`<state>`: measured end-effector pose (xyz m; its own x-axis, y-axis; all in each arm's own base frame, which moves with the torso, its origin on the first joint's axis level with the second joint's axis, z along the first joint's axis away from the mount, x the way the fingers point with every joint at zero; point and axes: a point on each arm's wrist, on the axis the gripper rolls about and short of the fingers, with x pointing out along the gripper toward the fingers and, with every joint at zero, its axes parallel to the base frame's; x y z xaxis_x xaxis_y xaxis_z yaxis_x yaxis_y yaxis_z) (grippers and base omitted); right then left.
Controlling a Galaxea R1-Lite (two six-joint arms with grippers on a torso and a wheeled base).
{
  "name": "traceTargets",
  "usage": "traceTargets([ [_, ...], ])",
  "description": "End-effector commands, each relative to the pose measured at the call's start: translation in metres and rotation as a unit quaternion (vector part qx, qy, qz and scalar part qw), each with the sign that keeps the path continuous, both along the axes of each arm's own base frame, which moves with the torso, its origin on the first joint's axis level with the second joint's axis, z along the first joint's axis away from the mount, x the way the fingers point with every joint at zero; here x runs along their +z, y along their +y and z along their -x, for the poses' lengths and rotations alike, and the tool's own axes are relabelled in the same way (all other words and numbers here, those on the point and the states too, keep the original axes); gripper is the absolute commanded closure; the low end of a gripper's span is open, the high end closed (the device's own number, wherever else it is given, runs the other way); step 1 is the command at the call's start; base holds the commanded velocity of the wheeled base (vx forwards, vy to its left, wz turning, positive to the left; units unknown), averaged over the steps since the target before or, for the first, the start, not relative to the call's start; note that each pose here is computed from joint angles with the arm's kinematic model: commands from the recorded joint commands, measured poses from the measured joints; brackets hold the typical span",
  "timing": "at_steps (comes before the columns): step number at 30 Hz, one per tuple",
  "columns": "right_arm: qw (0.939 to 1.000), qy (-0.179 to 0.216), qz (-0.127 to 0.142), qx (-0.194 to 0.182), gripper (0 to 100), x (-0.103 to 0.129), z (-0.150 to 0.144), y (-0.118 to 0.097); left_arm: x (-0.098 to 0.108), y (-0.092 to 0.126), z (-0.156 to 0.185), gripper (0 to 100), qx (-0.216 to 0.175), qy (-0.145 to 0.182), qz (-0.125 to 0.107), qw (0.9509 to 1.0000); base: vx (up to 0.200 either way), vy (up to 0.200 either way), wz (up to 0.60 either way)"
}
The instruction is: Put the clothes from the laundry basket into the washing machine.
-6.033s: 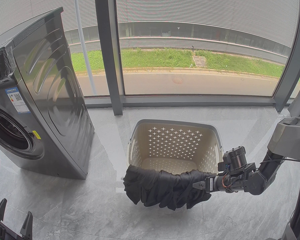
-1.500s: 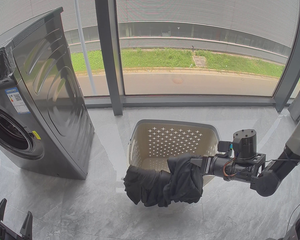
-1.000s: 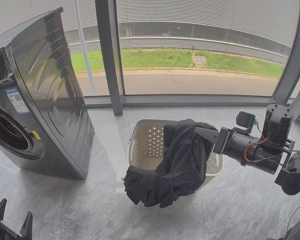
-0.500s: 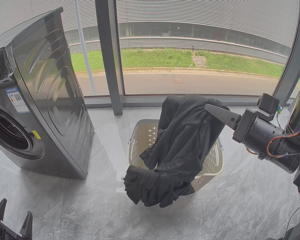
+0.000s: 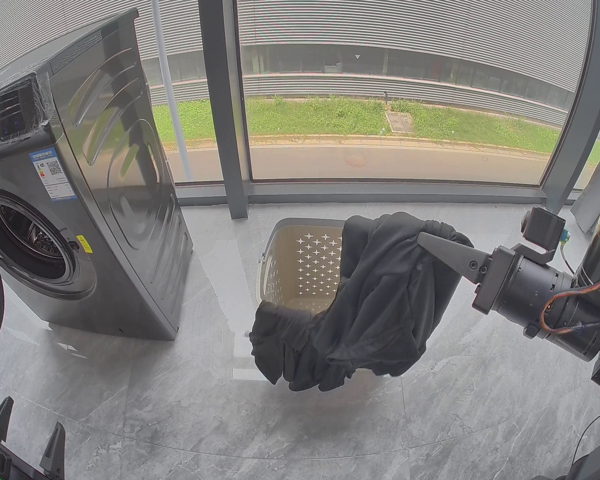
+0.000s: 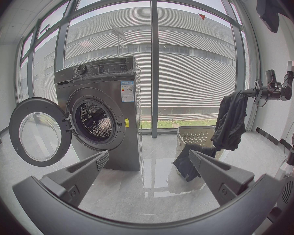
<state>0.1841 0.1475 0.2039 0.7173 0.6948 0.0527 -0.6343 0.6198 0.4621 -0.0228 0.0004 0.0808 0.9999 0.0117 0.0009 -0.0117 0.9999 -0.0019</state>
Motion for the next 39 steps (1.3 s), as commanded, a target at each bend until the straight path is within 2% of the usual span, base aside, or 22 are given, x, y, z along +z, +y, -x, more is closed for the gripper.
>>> traceTargets([
  [1, 1.0, -0.005, -0.006, 0.0, 100, 0.004, 0.0059, -0.0046, -0.0053, 0.0, 0.0, 0, 0.0, 0.0, -0.002, 1.0, 0.0, 0.0, 0.0],
  [7, 1.0, -0.005, -0.006, 0.002, 100, 0.0024, 0.0082, -0.0067, -0.0053, 0.0, 0.0, 0, -0.001, 0.0, 0.003, 1.0, 0.0, 0.0, 0.0],
  [17, 1.0, -0.008, -0.004, 0.003, 100, 0.0024, 0.0084, -0.0064, -0.005, 0.0, 0.0001, 0, 0.0, 0.0, 0.014, 0.9999, 0.0, 0.2, 0.0],
  [39, 0.9998, -0.008, -0.005, 0.019, 100, 0.0026, 0.0107, -0.0026, -0.0052, 0.0001, 0.0001, 0, 0.0, 0.001, 0.017, 0.9998, 0.0, 0.2, 0.0],
])
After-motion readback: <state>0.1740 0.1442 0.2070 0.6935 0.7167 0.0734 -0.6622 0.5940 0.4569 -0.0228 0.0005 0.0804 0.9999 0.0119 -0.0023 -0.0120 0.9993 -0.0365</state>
